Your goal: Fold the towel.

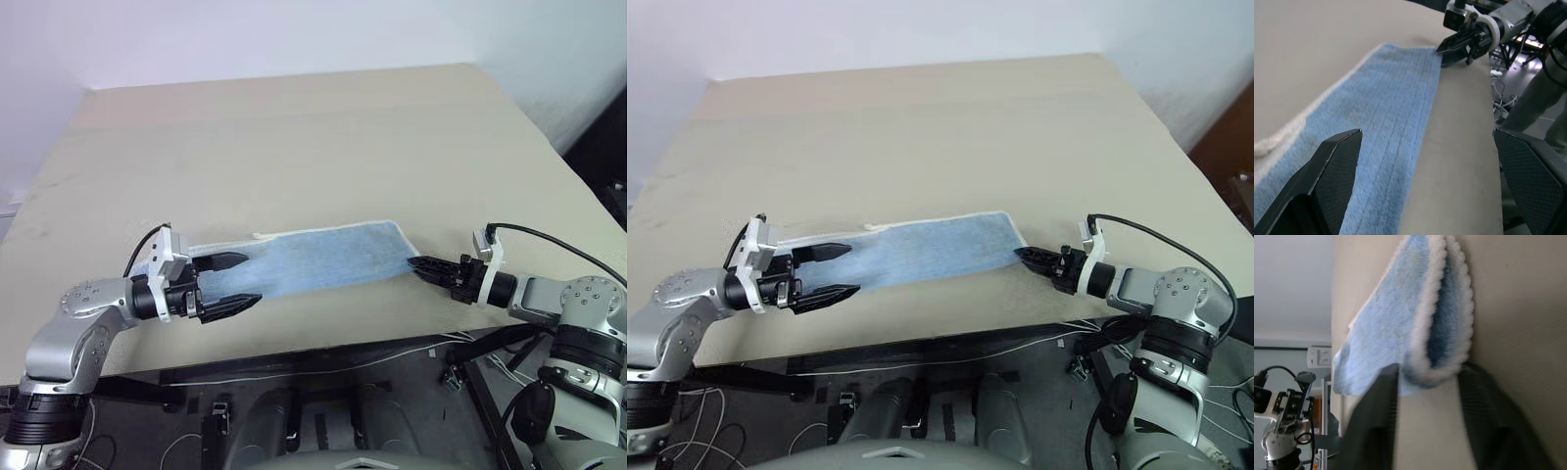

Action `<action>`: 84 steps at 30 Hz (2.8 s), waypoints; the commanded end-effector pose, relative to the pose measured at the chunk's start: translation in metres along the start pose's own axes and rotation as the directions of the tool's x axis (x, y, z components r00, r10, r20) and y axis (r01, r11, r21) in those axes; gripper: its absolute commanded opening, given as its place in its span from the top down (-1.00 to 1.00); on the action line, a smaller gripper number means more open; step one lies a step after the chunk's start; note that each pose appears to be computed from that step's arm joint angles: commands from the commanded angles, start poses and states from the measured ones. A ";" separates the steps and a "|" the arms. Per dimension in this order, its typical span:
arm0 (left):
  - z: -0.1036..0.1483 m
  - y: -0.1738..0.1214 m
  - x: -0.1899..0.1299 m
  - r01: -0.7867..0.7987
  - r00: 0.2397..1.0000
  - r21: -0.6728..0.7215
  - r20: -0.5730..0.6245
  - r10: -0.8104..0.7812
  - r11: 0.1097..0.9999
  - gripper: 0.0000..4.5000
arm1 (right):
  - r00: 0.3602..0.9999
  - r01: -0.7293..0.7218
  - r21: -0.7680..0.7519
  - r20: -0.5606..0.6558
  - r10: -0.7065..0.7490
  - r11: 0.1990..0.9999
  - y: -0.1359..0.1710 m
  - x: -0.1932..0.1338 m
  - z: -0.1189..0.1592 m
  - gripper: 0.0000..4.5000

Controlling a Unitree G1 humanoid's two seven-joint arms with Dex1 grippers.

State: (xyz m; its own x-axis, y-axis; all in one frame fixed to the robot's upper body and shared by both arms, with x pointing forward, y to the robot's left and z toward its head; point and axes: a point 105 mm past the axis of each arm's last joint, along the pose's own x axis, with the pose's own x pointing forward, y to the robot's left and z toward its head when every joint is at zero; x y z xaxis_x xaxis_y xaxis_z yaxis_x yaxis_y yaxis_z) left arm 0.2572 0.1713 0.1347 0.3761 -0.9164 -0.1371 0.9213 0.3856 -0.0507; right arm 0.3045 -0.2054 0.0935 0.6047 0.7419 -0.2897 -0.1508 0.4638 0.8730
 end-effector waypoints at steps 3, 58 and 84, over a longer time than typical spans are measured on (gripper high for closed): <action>0.007 -0.003 0.000 0.004 1.000 0.051 0.002 -0.004 0.999 -1.00 | 0.999 -0.025 -0.012 0.035 0.025 1.000 0.006 -0.003 0.009 0.98; -0.010 -0.006 -0.011 -0.064 0.996 0.053 -0.061 0.067 0.997 -1.00 | 0.820 -0.541 -0.715 -0.565 0.090 0.443 0.152 0.099 -0.083 0.98; 0.003 -0.012 -0.009 -0.076 0.994 0.065 -0.076 0.081 0.995 -1.00 | 0.823 -0.532 -0.775 -0.567 -0.005 0.341 0.122 0.119 -0.081 0.98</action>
State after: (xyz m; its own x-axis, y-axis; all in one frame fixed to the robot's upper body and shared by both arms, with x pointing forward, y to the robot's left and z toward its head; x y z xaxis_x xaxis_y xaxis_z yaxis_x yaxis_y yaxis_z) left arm 0.2446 0.1797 0.1267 0.4501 -0.8595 -0.2422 0.8837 0.4677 -0.0175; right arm 0.2965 -0.0255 0.1290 0.0663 0.8733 -0.4826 -0.9716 0.1666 0.1680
